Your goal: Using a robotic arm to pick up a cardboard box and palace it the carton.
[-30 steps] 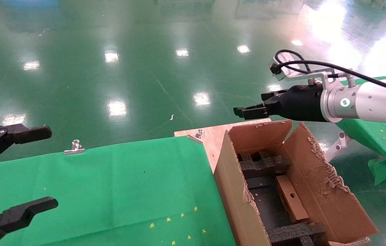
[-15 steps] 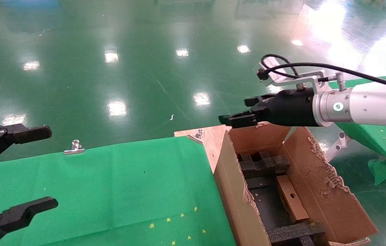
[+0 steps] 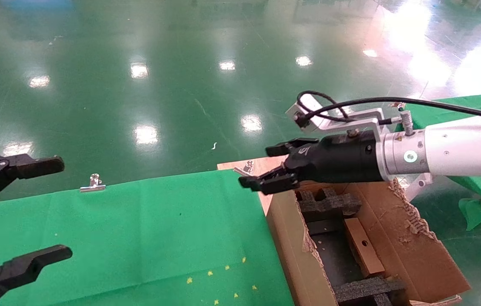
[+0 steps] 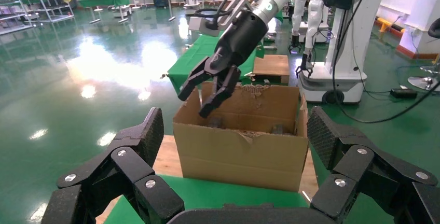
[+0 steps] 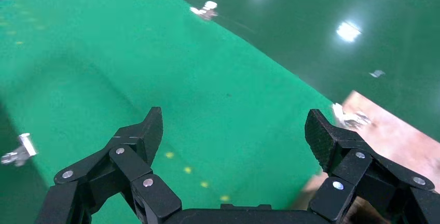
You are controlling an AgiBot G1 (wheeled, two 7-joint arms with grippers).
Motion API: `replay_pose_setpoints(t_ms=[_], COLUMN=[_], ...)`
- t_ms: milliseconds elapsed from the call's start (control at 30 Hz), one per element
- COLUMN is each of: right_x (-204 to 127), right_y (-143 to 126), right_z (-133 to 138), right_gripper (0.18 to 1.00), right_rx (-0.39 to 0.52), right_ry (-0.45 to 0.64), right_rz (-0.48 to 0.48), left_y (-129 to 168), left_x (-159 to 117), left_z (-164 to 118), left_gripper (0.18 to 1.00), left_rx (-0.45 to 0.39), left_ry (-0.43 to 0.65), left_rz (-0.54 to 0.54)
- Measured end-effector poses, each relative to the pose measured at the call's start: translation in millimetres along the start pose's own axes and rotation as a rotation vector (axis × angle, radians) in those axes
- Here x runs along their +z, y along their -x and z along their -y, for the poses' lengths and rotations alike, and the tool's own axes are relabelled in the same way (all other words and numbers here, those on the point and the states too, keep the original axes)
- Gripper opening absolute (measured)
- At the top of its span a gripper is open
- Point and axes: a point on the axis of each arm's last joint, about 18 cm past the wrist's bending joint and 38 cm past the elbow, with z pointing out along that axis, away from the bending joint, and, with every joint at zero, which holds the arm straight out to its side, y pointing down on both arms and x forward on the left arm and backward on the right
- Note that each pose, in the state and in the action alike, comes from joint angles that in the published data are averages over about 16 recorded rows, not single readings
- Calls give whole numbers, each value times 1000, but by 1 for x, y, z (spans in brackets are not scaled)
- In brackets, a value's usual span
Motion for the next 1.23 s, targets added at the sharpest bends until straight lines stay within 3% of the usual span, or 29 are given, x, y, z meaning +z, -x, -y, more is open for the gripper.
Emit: replay_pose_setpoints(t_ms=[733,1233], right_x=[-15,-41], right_y=[61,83], right_z=[3,1], right_gripper=[1001,1001], right_rx=[-217,-357], right_ry=[-270,-483], right_rz=[355,466], left_y=[0,0], left_x=[0,0], left_z=[0,0], left_gripper=[1001,1001], left_rx=[0,0], left_ry=[0,0], left_rz=[0,0])
